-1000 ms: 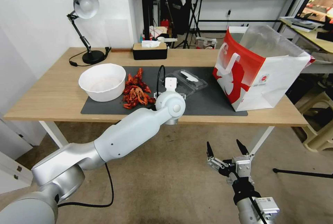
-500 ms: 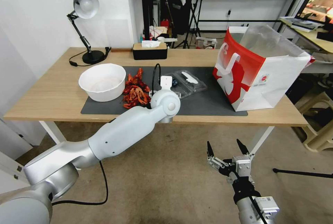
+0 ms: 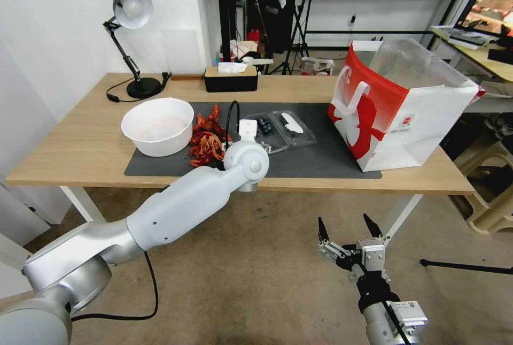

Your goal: Close the takeout container lid, then place the container into the takeout bag.

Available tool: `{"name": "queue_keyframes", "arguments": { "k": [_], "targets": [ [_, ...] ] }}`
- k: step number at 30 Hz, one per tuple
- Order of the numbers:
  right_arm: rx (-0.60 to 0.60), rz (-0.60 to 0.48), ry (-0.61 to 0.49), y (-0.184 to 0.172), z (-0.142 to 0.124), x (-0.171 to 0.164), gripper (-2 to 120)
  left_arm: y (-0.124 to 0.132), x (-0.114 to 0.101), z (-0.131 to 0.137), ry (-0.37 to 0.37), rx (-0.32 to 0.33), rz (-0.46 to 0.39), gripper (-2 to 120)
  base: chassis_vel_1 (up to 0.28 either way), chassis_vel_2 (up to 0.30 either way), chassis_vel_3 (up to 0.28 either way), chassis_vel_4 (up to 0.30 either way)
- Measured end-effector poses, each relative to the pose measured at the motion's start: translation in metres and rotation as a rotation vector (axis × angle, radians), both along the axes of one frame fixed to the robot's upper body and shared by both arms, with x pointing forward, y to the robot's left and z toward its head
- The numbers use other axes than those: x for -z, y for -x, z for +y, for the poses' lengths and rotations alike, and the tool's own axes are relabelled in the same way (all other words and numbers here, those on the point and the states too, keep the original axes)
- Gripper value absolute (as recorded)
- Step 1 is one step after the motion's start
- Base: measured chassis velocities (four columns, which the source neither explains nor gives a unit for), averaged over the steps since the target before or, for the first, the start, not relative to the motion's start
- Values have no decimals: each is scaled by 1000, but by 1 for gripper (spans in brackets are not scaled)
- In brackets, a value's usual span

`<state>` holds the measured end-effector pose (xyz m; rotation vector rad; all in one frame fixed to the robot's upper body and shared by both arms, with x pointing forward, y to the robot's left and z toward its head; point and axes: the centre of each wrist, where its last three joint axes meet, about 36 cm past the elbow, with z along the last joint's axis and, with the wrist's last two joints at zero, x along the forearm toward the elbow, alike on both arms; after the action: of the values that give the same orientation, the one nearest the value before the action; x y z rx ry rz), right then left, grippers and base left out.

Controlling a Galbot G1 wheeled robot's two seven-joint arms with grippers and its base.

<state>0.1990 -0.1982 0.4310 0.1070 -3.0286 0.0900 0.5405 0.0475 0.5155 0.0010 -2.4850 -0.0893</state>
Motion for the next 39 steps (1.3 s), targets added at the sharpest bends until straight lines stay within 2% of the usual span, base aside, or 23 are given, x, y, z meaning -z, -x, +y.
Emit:
{"name": "queue_keyframes", "arguments": {
  "k": [39],
  "targets": [
    [-4,0,-2,1,4,0,100,-3,0,16,-23,-21,-17,100,0,0,0,0]
  ]
}}
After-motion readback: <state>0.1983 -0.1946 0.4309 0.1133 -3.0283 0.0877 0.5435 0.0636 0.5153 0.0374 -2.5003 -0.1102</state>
